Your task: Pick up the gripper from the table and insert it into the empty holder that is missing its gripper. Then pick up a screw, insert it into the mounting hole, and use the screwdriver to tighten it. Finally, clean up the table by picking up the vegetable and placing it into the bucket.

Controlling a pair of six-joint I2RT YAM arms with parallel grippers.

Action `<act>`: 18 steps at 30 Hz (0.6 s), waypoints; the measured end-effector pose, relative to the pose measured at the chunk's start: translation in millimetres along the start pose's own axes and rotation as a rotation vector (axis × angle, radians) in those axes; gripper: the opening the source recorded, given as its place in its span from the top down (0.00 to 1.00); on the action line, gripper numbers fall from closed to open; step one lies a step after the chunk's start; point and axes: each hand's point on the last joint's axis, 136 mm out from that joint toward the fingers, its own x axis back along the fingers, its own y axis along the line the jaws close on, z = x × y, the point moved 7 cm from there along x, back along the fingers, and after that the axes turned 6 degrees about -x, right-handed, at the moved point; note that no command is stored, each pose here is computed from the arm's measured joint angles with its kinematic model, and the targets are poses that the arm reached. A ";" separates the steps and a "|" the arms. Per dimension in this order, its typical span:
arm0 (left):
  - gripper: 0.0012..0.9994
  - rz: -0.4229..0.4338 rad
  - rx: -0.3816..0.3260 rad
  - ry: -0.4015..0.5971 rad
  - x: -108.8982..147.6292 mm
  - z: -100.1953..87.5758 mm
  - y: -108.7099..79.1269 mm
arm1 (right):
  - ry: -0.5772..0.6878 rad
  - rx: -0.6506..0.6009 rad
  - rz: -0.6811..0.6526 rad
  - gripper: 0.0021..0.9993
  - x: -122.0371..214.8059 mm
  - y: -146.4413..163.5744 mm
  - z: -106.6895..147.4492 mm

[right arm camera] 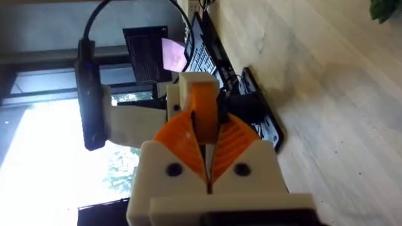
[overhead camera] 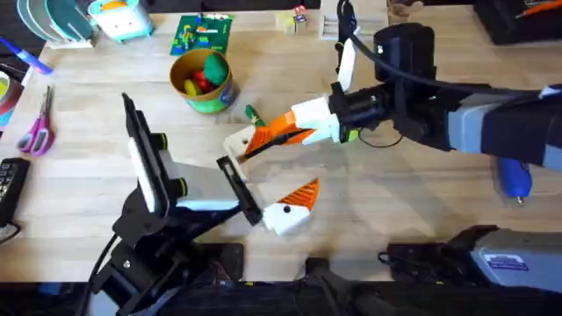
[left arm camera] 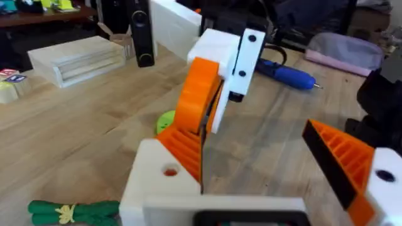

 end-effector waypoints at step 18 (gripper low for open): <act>0.01 -0.057 0.031 0.004 0.3 0.9 6.1 | -0.062 0.005 0.051 0.99 -12.9 -0.8 -2.3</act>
